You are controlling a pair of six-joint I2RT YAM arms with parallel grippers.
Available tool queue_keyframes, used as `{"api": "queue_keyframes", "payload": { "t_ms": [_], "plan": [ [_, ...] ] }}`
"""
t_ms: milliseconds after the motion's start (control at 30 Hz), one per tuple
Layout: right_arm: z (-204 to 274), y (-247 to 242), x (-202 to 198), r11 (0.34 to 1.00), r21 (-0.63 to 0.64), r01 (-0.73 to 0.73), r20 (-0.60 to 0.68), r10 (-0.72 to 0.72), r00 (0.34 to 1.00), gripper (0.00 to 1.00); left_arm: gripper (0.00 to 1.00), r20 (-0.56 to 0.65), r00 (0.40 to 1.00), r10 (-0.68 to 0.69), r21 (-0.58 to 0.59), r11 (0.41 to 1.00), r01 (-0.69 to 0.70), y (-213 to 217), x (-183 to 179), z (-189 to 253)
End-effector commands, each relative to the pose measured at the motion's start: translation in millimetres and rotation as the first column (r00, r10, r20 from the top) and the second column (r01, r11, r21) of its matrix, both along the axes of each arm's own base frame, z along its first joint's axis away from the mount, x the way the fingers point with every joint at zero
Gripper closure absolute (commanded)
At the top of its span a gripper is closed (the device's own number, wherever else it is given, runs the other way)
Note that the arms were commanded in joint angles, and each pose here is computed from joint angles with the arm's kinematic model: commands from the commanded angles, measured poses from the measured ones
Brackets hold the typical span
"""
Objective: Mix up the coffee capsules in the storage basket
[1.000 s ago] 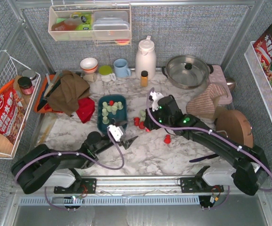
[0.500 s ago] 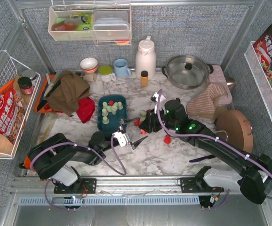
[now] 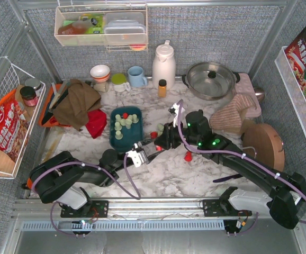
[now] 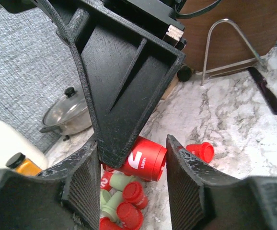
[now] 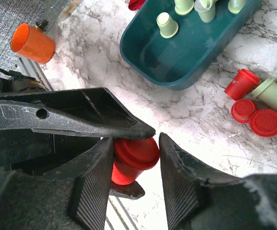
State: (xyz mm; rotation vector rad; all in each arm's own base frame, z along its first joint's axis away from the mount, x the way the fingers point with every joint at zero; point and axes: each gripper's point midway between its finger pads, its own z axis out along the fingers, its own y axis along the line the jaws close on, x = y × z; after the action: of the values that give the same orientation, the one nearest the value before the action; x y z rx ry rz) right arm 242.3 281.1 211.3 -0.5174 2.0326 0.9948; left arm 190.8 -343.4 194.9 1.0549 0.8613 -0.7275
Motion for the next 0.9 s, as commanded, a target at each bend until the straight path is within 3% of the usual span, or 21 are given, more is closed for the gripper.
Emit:
{"api": "queue_keyframes", "payload": {
  "t_ms": [0,167,333,433,600,700,800,867],
  "plan": [
    [6.5,2.0,-0.1,1.000,0.022,-0.001,-0.013,0.001,1.000,0.50,0.58,0.016,0.999,0.033,-0.012,0.999,-0.032,3.5,4.5,4.2],
    [4.7,-8.2,7.7,0.999,-0.015,0.046,-0.022,-0.047,0.999,0.36,0.63,-0.002,0.993,0.115,-0.026,0.993,-0.115,12.9,16.0,5.5],
    [7.1,-34.8,27.9,0.983,-0.068,0.168,0.047,-0.165,0.985,0.35,0.62,-0.104,0.942,0.319,-0.037,0.945,-0.324,40.9,43.7,-3.1],
    [-10.0,-53.6,45.1,0.951,-0.182,0.251,0.118,-0.232,0.965,0.35,0.59,-0.207,0.836,0.509,0.034,0.857,-0.514,66.4,72.6,-24.8],
    [-57.5,-66.5,71.1,0.878,-0.377,0.294,0.128,-0.265,0.956,0.36,0.56,-0.370,0.616,0.695,0.243,0.712,-0.658,90.0,111.0,-68.5],
    [-86.7,-62.6,84.3,0.853,-0.439,0.282,0.102,-0.264,0.959,0.37,0.55,-0.453,0.520,0.724,0.262,0.666,-0.699,103.5,128.5,-78.2],
    [-112.5,-59.5,94.0,0.830,-0.489,0.268,0.080,-0.263,0.962,0.38,0.48,-0.550,0.429,0.716,0.260,0.635,-0.727,115.4,142.7,-84.9],
    [-124.0,-57.8,98.0,0.820,-0.512,0.257,0.071,-0.258,0.964,0.40,0.45,-0.580,0.398,0.711,0.269,0.628,-0.730,118.3,148.7,-88.0]
  ]
}}
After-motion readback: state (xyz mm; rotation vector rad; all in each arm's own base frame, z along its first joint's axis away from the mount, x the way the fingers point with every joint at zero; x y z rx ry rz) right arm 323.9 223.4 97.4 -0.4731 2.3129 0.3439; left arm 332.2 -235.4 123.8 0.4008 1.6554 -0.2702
